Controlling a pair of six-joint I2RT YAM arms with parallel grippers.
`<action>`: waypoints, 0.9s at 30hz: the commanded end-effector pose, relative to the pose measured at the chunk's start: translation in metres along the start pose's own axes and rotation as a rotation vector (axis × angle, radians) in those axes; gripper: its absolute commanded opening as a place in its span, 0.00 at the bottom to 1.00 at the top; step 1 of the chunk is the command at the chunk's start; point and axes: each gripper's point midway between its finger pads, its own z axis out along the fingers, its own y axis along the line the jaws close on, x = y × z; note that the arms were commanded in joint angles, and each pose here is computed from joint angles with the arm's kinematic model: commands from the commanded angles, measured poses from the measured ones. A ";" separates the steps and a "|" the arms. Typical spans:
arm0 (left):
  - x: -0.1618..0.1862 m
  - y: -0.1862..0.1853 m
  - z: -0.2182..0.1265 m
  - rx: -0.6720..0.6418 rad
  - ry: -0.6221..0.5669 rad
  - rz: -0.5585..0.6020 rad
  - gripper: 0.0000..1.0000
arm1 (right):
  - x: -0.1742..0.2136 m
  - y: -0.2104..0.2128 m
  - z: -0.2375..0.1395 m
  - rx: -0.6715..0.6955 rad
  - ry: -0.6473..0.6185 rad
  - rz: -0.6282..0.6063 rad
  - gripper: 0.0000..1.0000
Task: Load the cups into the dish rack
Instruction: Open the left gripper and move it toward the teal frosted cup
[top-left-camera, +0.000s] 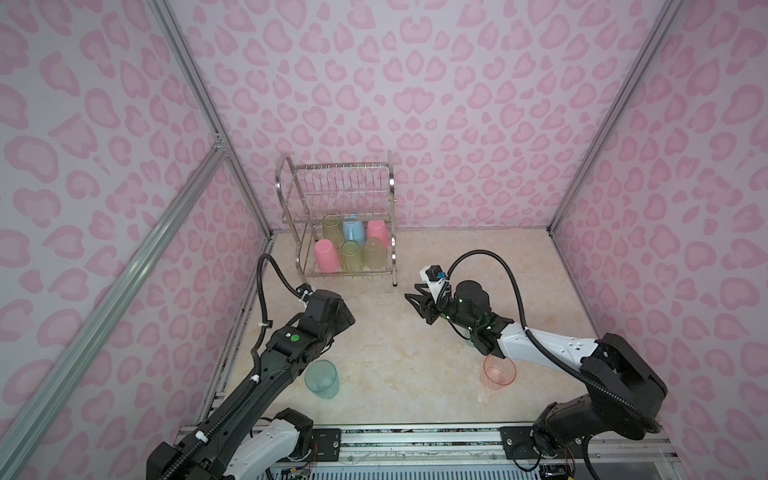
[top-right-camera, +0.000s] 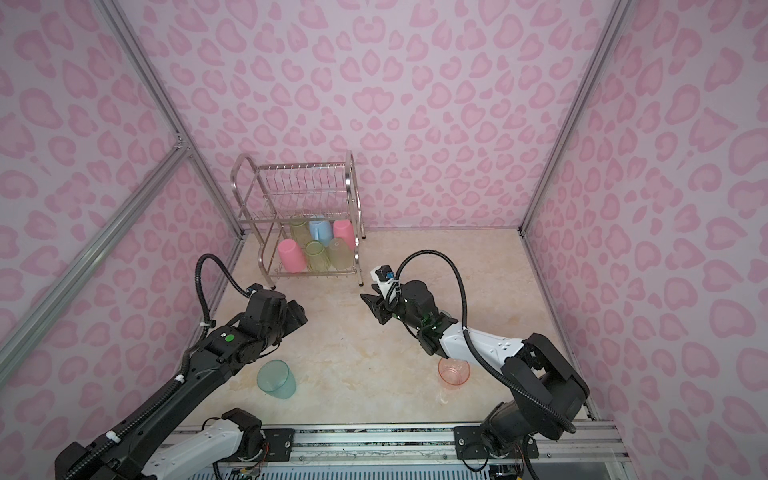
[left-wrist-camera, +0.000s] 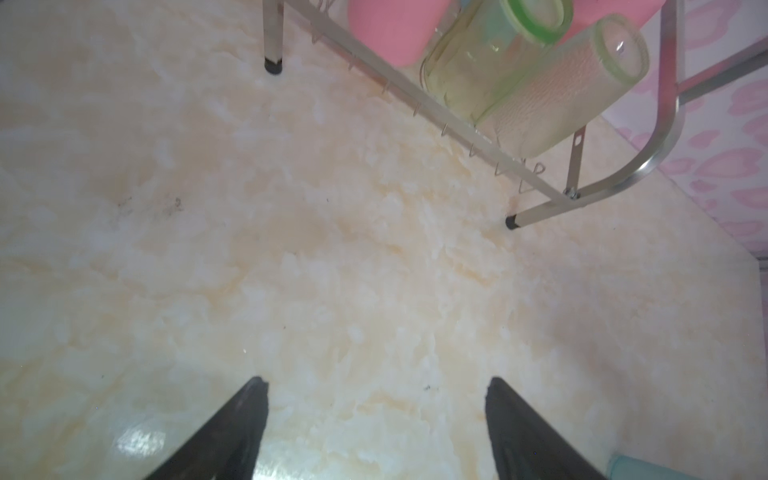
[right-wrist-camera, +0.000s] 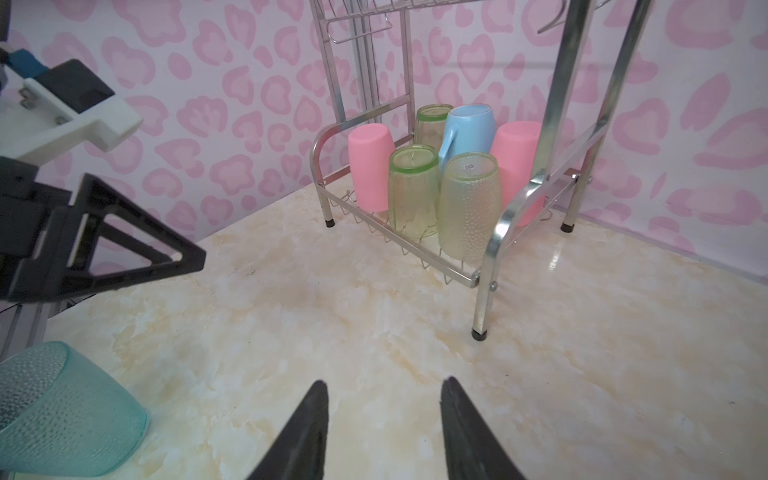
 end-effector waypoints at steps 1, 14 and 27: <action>0.028 0.019 -0.012 -0.090 0.129 -0.014 0.83 | 0.010 -0.007 0.003 0.046 0.051 -0.012 0.44; 0.053 0.041 -0.057 -0.185 0.298 -0.005 0.71 | 0.013 -0.014 0.005 0.094 0.090 -0.014 0.43; 0.095 0.052 -0.054 -0.239 0.421 0.039 0.54 | 0.011 -0.010 0.005 0.085 0.087 -0.022 0.43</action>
